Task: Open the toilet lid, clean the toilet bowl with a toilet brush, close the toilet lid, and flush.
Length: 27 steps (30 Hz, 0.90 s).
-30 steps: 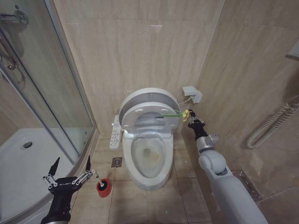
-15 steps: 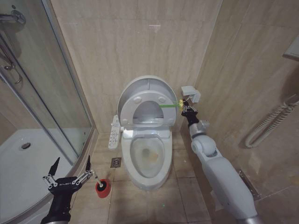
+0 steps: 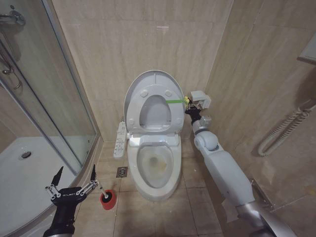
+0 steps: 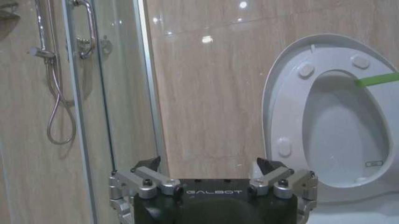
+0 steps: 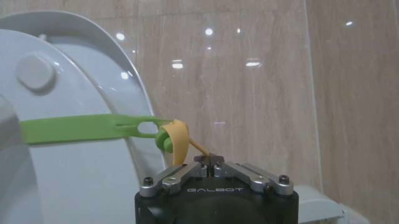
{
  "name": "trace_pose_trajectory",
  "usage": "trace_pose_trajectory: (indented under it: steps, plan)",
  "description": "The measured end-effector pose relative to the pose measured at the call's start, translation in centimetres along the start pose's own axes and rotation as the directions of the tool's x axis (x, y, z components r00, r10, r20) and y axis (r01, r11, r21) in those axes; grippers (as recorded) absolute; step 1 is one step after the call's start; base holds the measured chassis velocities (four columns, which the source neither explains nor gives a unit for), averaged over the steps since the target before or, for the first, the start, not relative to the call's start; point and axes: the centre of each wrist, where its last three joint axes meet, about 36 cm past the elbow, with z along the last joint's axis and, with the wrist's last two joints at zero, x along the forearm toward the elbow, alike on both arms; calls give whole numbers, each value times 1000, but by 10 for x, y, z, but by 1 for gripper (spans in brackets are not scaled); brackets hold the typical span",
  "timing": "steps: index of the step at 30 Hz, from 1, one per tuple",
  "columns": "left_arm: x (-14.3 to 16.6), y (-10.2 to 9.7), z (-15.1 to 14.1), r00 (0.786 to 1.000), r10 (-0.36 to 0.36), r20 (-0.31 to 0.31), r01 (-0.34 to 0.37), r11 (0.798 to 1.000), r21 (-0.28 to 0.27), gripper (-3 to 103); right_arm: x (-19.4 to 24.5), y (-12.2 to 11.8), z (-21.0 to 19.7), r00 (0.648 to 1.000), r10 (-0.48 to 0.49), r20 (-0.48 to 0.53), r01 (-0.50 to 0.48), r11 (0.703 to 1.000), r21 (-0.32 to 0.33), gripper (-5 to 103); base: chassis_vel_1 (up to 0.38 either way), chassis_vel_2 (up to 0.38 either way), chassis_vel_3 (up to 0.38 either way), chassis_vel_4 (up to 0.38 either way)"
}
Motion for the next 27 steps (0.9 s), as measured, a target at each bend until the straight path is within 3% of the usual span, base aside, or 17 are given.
trace_pose_trajectory:
  steps: [27]
  plan:
    - [0, 0, 0, 1000, 0, 0, 0, 1000, 0, 100, -69, 1, -12, 1000, 21, 15, -22, 998, 56, 2, 0, 0, 0, 0]
